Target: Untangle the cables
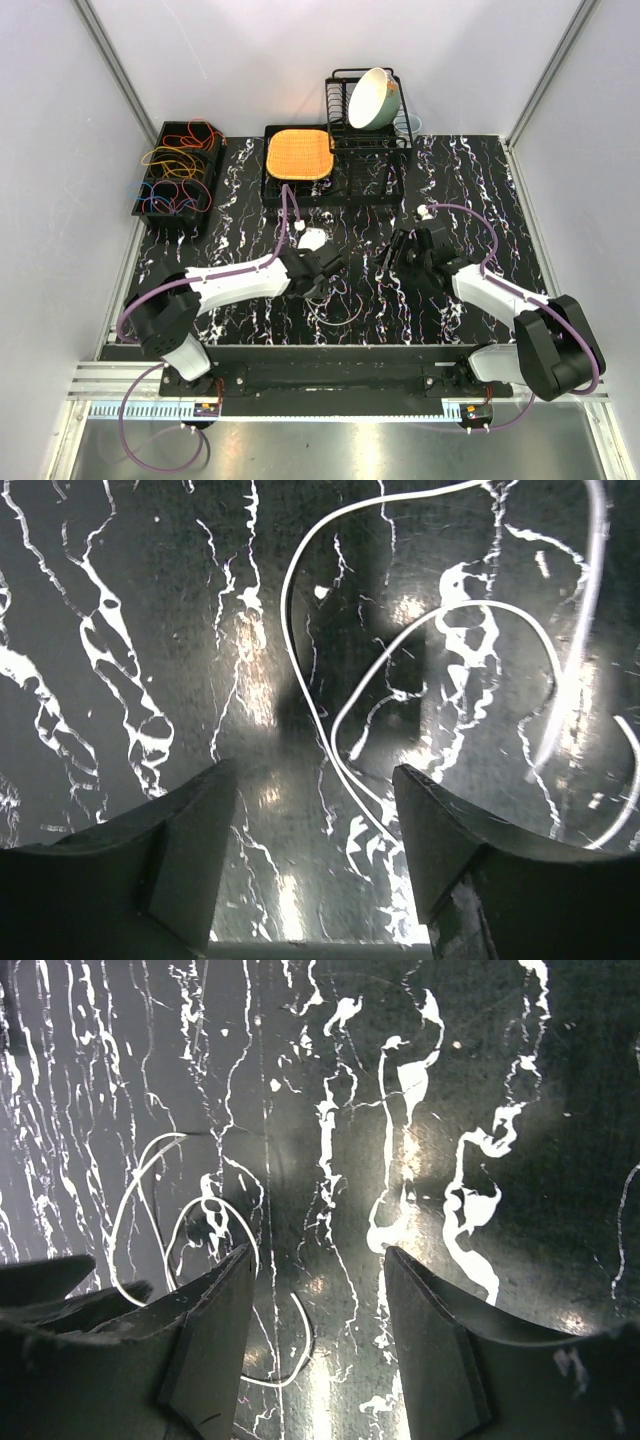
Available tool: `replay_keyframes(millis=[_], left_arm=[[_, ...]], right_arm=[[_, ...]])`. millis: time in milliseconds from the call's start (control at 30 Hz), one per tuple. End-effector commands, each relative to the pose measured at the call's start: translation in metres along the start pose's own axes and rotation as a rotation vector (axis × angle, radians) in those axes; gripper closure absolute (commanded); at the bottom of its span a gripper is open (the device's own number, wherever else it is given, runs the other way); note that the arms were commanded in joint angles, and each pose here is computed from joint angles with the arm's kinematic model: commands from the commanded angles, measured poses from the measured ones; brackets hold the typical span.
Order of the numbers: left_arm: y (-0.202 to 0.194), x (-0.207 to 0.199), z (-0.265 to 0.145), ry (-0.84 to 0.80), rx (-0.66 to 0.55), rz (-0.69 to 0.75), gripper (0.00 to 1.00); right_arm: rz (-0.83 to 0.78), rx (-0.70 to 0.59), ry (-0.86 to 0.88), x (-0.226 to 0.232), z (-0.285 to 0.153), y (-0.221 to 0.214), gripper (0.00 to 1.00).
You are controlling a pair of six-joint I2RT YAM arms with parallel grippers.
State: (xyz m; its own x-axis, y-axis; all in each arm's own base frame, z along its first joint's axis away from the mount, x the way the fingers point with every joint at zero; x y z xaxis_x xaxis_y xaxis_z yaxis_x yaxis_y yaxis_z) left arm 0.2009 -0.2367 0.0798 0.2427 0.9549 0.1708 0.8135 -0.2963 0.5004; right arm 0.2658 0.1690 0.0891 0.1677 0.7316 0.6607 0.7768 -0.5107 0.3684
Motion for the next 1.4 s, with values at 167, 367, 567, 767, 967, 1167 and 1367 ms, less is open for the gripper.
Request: replay_keyframes(millis=[167, 367, 567, 767, 967, 1167, 1367], left_arm=[[0.025, -0.009, -0.003, -0.134, -0.063, 0.106, 0.21], [0.033, -0.023, -0.043, -0.244, -0.136, -0.015, 0.29], [0.039, -0.053, -0.041, -0.263, -0.148, -0.027, 0.34], [0.040, -0.072, -0.022, -0.283, -0.132, -0.015, 0.41], [0.041, -0.079, -0.007, -0.259, -0.114, -0.003, 0.68], [0.055, -0.074, -0.003, -0.245, -0.148, -0.028, 0.95], [0.079, -0.053, -0.023, -0.215, -0.206, -0.014, 1.00]], right_arm=[[-0.020, 0.020, 0.045, 0.008, 0.011, 0.003, 0.39], [-0.020, 0.033, 0.047, 0.008, 0.014, 0.003, 0.39], [-0.014, 0.044, 0.046, 0.006, 0.016, 0.003, 0.39], [-0.015, 0.038, 0.060, 0.007, 0.014, 0.003, 0.39], [-0.009, 0.044, 0.063, 0.006, 0.015, 0.004, 0.39], [-0.008, 0.048, 0.071, 0.007, 0.014, 0.004, 0.40], [-0.006, 0.050, 0.073, 0.006, 0.015, 0.004, 0.40]])
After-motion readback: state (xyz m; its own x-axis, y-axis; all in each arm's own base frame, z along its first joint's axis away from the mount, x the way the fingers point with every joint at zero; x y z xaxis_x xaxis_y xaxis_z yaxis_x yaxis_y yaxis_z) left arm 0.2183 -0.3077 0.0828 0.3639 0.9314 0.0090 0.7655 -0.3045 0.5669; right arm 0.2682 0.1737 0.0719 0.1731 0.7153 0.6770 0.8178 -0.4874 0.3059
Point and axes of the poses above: each gripper's point midway between its finger pads, its own z axis out along the fingers, its own x axis along the line the jaws close on, y = z × x, the point moved 3 cm from there along -z, back along the fingers, and after that the axes turned 12 degrees about z, right-handed, at the moved point
